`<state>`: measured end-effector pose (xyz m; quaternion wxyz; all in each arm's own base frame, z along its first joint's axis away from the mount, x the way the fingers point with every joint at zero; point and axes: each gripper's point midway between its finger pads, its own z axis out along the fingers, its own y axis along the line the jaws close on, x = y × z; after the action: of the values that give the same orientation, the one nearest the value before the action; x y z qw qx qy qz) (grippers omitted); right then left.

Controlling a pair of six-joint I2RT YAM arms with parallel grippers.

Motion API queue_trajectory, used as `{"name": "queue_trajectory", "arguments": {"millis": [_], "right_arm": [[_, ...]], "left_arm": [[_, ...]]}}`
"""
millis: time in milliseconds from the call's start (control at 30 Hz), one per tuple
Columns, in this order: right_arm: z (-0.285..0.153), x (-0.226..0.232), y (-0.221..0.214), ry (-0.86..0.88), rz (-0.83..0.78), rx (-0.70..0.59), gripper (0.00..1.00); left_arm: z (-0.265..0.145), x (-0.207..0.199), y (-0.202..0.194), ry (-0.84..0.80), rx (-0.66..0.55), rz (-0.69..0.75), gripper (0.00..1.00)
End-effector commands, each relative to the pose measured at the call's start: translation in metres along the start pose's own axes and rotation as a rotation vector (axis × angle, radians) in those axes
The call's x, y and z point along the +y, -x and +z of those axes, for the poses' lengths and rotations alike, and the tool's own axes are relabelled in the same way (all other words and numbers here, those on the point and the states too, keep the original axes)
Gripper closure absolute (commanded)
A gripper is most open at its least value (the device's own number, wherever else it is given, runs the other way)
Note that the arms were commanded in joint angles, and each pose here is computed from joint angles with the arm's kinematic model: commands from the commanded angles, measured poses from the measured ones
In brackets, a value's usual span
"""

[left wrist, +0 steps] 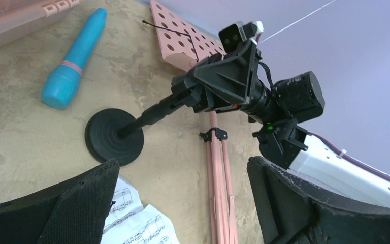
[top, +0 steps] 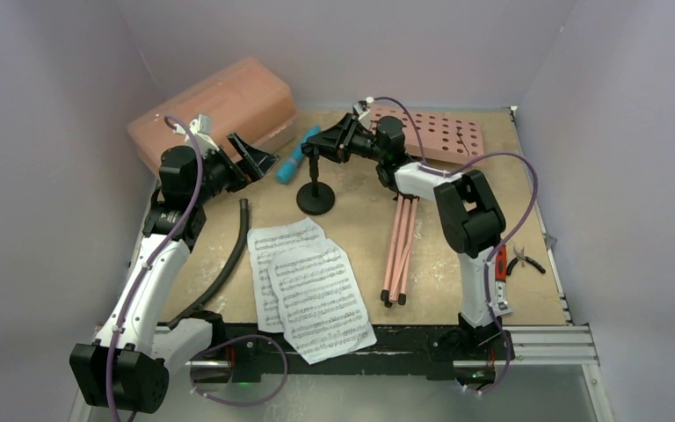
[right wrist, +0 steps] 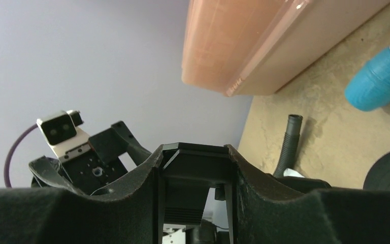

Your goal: Set up the instrument practice props

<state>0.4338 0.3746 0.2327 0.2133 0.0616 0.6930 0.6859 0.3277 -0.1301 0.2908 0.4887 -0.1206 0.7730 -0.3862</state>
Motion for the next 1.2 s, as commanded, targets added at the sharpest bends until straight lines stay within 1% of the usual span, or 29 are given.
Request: {"name": "queue_trajectory", "arguments": {"millis": [0,33,133,267,367,400,433,467,500,600,767,867,1033,1167], "right_arm": [[0.015,0.060,0.010,0.172,-0.078,0.018,0.81],[0.020,0.060,0.009,0.174,-0.076,0.027,0.79],[0.026,0.054,0.006,0.165,-0.066,0.052,0.63],[0.023,0.040,-0.003,0.132,-0.058,0.087,0.50],[0.020,0.033,-0.003,0.085,-0.085,0.088,0.36],[0.019,0.033,-0.002,0.067,-0.097,0.086,0.28],[0.017,0.034,0.000,0.049,-0.112,0.080,0.14],[0.015,0.034,0.001,0.028,-0.128,0.073,0.04],[0.014,0.036,0.002,0.012,-0.143,0.070,0.02],[0.005,0.039,0.011,-0.047,-0.197,0.042,0.02],[-0.023,0.039,0.033,-0.213,-0.294,-0.032,0.02],[-0.046,0.036,0.041,-0.333,-0.360,-0.070,0.02],[-0.096,0.021,0.039,-0.542,-0.452,-0.092,0.02],[-0.137,0.001,0.035,-0.686,-0.479,-0.105,0.02]], "left_arm": [[-0.004,-0.015,0.012,-0.030,-0.027,0.035,0.04],[-0.005,-0.015,0.013,-0.029,-0.029,0.036,0.04],[-0.005,-0.015,0.014,-0.026,-0.035,0.037,0.04],[-0.006,-0.018,0.020,-0.018,-0.039,0.061,0.04],[-0.006,-0.020,0.025,-0.010,-0.039,0.077,0.04],[-0.006,-0.021,0.026,-0.010,-0.040,0.083,0.04],[-0.007,-0.023,0.028,-0.012,-0.043,0.087,0.04],[-0.007,-0.024,0.030,-0.013,-0.045,0.091,0.04],[-0.008,-0.026,0.032,-0.016,-0.052,0.098,0.04],[-0.010,-0.029,0.039,-0.003,-0.070,0.112,0.04],[-0.013,-0.036,0.050,-0.003,-0.099,0.124,0.04],[-0.012,-0.039,0.053,-0.010,-0.097,0.110,0.04],[-0.004,-0.042,0.046,-0.037,-0.064,0.035,0.05],[0.005,-0.053,0.034,-0.075,-0.027,-0.015,0.06]]}}
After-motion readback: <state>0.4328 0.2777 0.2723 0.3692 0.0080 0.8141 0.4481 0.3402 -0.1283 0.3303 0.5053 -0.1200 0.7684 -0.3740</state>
